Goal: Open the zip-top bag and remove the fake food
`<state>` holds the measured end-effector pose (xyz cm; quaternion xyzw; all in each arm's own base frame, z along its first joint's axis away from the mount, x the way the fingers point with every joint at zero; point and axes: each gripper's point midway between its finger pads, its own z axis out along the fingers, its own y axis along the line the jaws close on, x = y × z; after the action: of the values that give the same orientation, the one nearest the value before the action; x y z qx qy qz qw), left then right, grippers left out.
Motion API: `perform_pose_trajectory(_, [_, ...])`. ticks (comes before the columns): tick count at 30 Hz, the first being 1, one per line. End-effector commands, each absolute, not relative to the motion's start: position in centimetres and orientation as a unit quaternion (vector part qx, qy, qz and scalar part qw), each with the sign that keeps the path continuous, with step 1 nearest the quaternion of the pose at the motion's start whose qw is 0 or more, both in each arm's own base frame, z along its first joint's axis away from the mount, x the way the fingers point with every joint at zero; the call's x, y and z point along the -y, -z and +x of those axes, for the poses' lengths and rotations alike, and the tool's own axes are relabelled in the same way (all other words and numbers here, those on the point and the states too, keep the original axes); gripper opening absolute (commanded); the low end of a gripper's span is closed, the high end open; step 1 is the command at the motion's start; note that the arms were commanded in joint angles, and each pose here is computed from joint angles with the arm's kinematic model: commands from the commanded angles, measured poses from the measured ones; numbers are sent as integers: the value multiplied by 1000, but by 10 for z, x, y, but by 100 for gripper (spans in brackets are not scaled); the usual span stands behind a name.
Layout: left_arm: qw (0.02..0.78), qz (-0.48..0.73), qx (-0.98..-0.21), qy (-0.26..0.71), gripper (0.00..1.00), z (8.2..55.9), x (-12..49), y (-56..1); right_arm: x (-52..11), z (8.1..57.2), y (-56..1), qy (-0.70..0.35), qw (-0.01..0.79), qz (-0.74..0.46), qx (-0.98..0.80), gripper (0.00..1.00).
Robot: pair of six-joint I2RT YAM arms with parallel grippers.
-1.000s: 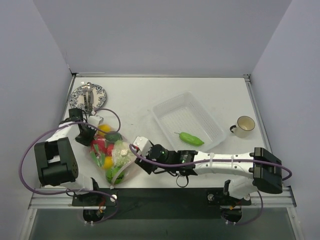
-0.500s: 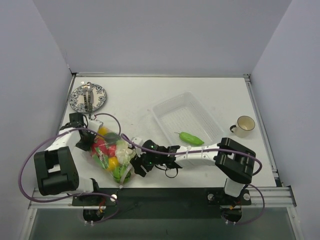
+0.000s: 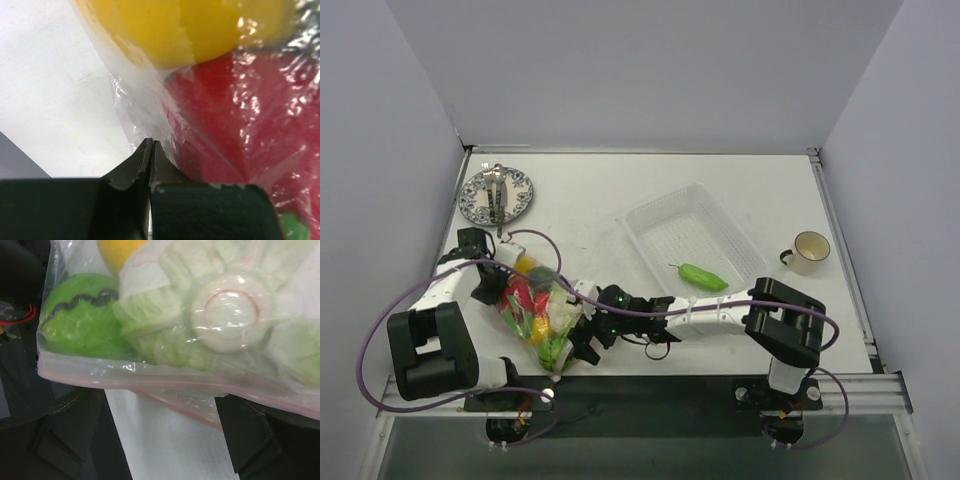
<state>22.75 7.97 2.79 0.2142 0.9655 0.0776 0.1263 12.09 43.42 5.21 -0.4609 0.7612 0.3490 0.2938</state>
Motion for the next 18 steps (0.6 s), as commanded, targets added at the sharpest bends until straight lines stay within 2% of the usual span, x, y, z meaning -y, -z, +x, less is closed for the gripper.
perform_pose_trajectory(1, [108,215,-969,-53,0,211,-70,-32,-466,105,-85,-344,358,-512,-701,100])
perform_pose_trajectory(6, [107,213,-971,-33,0,199,-59,-35,-460,159,-78,-247,437,-431,-750,100])
perform_pose_trajectory(11, [103,227,-968,-29,0,186,-57,-40,-451,210,-92,-244,473,-336,-777,100])
perform_pose_trajectory(18, [98,238,-966,-15,0,174,-50,-43,-445,238,-103,-231,501,-283,-785,100])
